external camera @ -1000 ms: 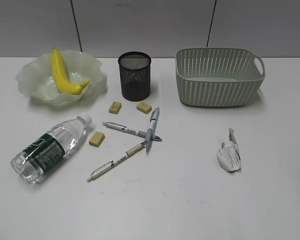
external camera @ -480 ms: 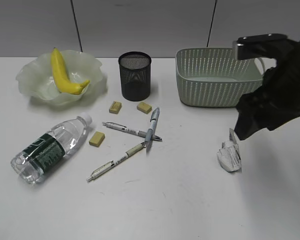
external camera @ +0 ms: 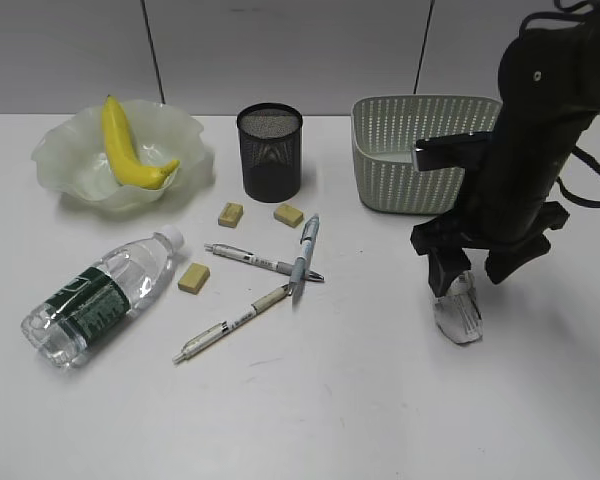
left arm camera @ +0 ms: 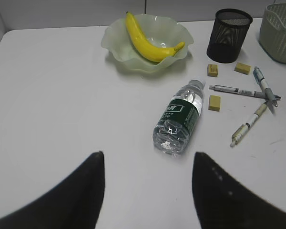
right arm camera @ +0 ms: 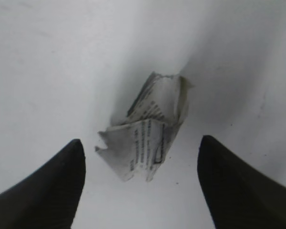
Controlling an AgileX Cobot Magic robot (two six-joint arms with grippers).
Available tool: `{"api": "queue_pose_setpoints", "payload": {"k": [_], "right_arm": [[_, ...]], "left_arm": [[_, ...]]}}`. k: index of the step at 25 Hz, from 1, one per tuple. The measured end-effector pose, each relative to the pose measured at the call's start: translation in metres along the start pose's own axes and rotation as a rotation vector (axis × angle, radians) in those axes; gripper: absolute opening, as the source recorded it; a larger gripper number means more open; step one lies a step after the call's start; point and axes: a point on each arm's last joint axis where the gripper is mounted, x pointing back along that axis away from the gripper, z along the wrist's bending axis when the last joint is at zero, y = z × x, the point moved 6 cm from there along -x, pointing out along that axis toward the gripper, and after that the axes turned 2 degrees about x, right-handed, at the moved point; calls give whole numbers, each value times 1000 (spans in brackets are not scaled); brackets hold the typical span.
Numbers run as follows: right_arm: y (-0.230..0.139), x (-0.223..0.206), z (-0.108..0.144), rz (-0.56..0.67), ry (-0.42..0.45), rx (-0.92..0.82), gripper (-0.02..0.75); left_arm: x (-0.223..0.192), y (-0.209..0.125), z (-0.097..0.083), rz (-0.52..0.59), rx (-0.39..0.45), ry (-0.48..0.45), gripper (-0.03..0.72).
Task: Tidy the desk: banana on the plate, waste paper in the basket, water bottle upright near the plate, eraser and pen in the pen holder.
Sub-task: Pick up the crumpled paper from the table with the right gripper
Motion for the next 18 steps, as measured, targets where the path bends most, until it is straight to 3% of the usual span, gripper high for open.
{"api": "queue_pose_setpoints", "payload": {"k": [5,8,11,13,18], "right_arm": [[4,-27,-7,47,-45,-28,559],[3,-40,-8,72,-47,-33,501],[1,-49,-8,93,-47,-38,353],[-1,-48,-8,110,-47,-37,196],[0,-40,-7,133,-47,-19,193]], "left_arm": [[0,0,0,0,0,0,438],[0,0,0,0,0,0,438],[0,0,0,0,-1,0,438],[0,0,0,0,-1,0,438],[0,0,0,0,-1,0,438]]}}
